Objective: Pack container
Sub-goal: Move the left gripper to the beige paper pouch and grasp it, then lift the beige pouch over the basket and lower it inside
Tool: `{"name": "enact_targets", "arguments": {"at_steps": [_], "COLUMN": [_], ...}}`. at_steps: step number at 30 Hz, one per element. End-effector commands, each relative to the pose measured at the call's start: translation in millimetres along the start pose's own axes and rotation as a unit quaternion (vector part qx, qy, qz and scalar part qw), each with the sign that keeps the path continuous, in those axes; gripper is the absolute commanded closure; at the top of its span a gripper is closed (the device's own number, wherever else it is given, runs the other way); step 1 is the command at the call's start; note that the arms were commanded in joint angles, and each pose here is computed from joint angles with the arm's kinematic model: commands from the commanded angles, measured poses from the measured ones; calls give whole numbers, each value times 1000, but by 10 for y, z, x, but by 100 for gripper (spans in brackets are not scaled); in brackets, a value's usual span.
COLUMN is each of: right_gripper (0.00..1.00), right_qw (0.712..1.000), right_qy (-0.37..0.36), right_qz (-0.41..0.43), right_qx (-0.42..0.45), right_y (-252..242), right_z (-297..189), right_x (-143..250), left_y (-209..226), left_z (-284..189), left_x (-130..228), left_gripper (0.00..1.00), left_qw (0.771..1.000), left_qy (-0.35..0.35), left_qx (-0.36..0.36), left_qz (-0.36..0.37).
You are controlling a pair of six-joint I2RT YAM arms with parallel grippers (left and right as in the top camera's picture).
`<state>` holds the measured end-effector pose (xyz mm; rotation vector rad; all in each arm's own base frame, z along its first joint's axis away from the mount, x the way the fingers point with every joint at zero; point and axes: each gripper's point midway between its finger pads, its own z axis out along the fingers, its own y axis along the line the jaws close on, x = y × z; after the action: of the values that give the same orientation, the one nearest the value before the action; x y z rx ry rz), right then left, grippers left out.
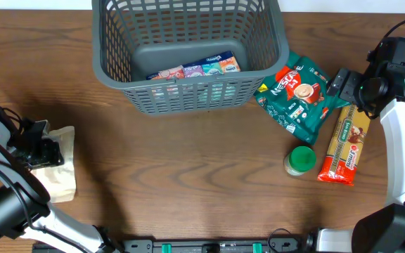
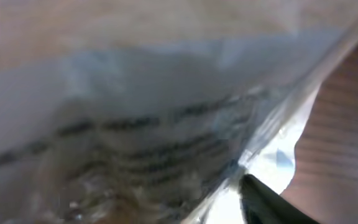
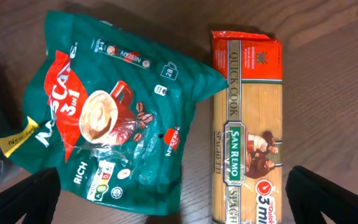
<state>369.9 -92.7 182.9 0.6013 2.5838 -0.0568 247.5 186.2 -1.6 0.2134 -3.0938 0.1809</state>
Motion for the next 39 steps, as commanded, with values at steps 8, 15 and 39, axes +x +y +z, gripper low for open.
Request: {"name": "enact_targets", "arguments": {"at_steps": [8, 15, 39], "right_gripper": [1, 2, 1], "right_qw": [1000, 1000, 1000], "right_qy": [-6, -7, -15], "right_qz": [6, 3, 4], "right_qx": [4, 4, 0], "right_y": [-32, -31, -15], "right_z": [-21, -21, -22], "right_x": [-59, -64, -104], "left_y": [-69, -395, -2949], "left_z": [4, -389, -3352], "left_x": [4, -306, -1516], "left_gripper": [81, 94, 94], "left_qw": [993, 993, 864], "left_qy": [7, -19, -373], "left_qx": [15, 29, -168], "left_qz": [-118, -113, 294]}}
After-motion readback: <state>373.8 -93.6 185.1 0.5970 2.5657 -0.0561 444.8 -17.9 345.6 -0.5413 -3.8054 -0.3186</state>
